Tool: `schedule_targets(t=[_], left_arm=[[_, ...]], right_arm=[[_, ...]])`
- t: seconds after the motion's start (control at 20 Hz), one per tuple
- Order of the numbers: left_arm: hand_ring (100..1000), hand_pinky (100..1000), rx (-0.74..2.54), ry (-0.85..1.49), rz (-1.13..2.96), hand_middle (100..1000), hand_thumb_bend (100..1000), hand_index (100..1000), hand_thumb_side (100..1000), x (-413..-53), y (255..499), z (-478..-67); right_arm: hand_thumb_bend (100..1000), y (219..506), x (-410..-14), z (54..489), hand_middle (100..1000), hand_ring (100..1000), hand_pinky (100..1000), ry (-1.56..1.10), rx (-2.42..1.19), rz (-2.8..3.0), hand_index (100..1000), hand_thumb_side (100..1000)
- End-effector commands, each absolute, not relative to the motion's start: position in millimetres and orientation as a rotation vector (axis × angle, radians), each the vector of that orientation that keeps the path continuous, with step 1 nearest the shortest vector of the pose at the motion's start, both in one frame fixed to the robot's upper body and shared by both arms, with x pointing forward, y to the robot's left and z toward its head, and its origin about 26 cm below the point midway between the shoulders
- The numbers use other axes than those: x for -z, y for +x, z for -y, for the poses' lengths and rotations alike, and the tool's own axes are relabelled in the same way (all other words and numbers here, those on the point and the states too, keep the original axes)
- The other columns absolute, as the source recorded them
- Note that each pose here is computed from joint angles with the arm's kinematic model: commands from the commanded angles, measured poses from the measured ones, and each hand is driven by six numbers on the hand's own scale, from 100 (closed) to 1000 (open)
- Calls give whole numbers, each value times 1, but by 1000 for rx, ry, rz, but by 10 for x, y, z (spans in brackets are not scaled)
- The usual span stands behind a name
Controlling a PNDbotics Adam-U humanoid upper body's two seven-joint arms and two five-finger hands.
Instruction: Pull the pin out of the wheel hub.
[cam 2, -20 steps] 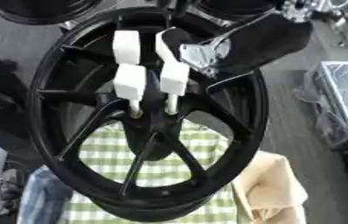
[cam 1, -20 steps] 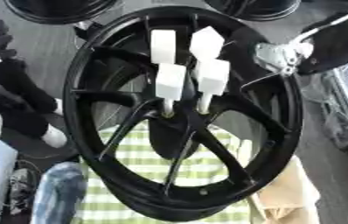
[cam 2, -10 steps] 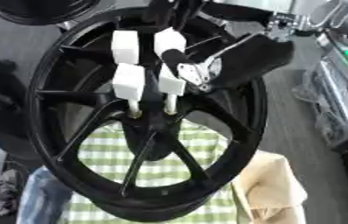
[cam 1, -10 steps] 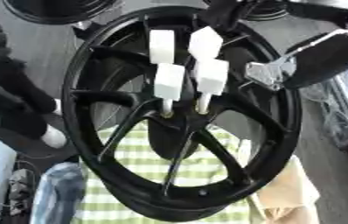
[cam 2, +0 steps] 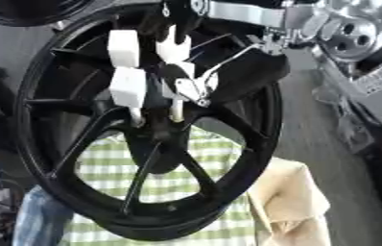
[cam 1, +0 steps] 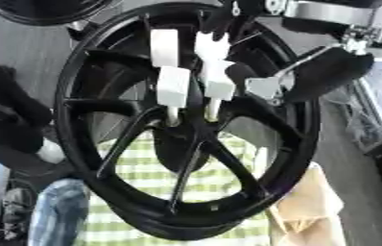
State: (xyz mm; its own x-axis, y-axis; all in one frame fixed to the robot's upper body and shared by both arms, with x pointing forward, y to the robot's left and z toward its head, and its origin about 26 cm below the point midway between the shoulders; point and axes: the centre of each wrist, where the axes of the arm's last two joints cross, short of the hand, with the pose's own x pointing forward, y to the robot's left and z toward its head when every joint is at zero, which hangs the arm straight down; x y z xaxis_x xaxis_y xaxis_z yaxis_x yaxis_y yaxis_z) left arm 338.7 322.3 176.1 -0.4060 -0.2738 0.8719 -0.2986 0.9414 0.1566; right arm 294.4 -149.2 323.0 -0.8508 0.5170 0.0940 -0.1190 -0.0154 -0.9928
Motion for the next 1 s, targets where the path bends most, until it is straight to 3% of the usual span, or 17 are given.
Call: schedule_targets(t=[0.05, 1.0], left_arm=[[787, 747, -14, 448, 2066, 718, 102, 754, 836, -1923, 3367, -3239], [786, 747, -4, 445, 2068, 714, 100, 748, 836, -1936, 3368, -3215]], right_arm=[[100, 2903, -3278, 1486, 754, 747, 810, -446, -1918, 1836, 881, 474], [128, 2926, -3182, 1522, 729, 722, 805, -545, -1881, 1782, 874, 460]])
